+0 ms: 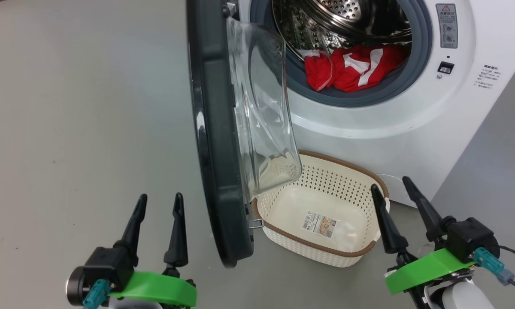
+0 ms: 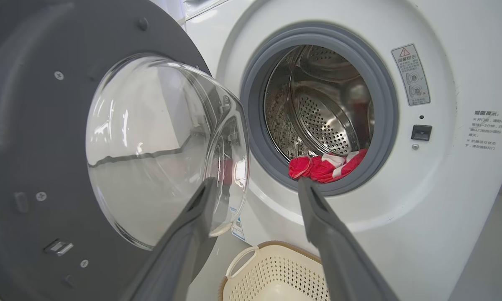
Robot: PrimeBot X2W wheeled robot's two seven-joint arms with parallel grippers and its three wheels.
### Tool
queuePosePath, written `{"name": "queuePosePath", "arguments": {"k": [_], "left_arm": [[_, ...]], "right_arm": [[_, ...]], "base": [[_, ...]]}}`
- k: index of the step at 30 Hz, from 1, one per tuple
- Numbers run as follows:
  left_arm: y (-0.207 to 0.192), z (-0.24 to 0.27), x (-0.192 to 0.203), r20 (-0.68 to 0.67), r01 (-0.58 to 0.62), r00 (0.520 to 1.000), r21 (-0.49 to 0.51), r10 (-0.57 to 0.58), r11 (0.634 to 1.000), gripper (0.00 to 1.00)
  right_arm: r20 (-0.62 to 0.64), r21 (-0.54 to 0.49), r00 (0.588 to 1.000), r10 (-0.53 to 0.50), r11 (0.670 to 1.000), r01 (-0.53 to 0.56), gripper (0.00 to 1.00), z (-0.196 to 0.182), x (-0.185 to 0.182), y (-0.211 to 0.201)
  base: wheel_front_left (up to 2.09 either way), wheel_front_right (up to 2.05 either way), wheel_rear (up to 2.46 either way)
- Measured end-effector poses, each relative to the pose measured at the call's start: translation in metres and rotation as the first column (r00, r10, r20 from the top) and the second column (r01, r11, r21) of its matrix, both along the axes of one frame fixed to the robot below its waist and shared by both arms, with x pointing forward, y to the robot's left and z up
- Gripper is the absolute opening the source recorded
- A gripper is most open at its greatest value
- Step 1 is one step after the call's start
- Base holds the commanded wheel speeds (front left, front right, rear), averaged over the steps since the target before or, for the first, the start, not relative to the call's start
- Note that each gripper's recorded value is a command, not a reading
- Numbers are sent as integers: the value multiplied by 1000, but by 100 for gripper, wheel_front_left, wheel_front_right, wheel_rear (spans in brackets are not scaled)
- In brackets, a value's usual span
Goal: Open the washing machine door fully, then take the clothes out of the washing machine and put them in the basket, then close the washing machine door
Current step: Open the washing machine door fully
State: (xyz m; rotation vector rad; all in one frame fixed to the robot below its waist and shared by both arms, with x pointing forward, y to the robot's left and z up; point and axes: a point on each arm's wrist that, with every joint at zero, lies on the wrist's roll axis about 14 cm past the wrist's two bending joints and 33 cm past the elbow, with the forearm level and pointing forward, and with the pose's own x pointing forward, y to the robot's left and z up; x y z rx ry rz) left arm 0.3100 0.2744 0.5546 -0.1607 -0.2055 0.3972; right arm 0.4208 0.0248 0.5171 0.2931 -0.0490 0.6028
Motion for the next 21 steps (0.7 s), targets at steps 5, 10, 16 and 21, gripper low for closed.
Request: {"name": "queuePosePath", "arguments": {"k": [5,10,16,21], "left_arm": [[0,-5,-1,-14,-5,1000,-4,5,1000,100],[1,-5,-1,-11,-9,1000,-4,8,1000,100],[2,-4,-3,-9,-12,1000,-5,12,1000,100],[1,-3,-2,-6,-4,1000,2,4,1000,42]], "right_arm": [[-7,1,1000,4,1000,-4,100,-2,-2,0],[-24,-2,1000,3,1000,-3,100,-8,-7,-2],[-19,6,1000,1,1000,0,100,-4,-7,-3],[-18,8,1000,-2,1000,2,100,-3,-8,-4]], "base": [[0,0,0],[0,0,0],[0,0,0],[0,0,0]]}}
